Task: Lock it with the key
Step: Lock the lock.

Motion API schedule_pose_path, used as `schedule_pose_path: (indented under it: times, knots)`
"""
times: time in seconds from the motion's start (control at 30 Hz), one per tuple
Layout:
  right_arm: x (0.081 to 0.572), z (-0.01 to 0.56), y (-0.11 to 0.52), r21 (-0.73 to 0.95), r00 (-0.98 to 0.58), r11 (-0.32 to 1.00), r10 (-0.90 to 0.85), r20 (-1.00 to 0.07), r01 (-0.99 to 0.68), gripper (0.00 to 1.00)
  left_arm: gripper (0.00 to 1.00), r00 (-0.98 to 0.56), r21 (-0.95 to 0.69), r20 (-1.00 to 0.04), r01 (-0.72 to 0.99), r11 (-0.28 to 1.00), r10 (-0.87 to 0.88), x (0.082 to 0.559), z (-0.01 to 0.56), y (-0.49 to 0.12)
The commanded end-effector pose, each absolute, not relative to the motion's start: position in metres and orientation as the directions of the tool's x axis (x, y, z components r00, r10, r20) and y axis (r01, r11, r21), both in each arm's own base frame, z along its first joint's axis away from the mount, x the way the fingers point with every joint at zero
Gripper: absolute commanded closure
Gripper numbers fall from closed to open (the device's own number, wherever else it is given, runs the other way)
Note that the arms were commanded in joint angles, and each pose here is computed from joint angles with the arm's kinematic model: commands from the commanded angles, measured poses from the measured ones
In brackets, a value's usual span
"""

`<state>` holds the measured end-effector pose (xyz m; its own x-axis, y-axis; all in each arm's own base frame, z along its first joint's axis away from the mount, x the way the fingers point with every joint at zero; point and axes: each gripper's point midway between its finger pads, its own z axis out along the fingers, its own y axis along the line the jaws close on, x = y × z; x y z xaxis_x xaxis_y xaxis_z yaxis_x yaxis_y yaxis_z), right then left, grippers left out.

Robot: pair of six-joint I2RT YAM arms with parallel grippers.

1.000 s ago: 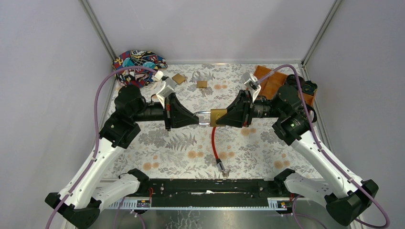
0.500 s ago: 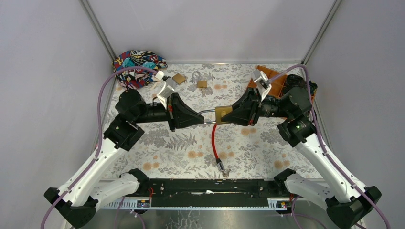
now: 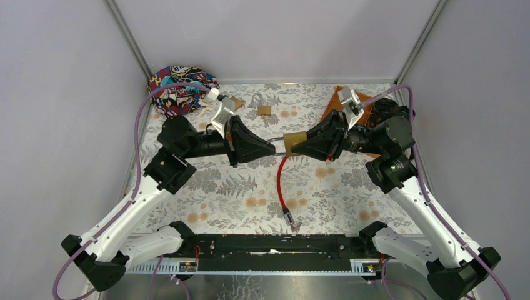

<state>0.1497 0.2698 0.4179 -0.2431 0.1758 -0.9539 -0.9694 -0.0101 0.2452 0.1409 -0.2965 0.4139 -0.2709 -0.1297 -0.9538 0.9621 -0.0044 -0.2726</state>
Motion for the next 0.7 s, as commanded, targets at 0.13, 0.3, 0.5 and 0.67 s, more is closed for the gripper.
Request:
schedule_pose_path:
  times: [0.13,0.3,0.5,0.67]
  knots:
    - [0.192,0.378,0.312,0.348,-0.331,0.074,0.181,-0.926,-0.934,1.00,1.00,-0.182,-0.173,-0.969,0.983,-0.068,-0.167,0.146,0.435,-0.345]
    - [0.191,0.380,0.310,0.337,-0.319,0.085,0.174,-0.932,-0.938,1.00,1.00,-0.181,-0.170,-0.970,0.982,-0.082,-0.165,0.143,0.434,-0.344]
    - [0.184,0.403,0.298,0.289,-0.263,0.119,0.196,-0.945,-0.950,1.00,0.86,-0.200,-0.179,-0.966,0.974,-0.135,-0.161,0.125,0.432,-0.328]
    - [0.181,0.415,0.293,0.276,-0.243,0.129,0.222,-0.944,-0.953,1.00,0.80,-0.216,-0.194,-0.963,0.971,-0.140,-0.162,0.126,0.435,-0.323]
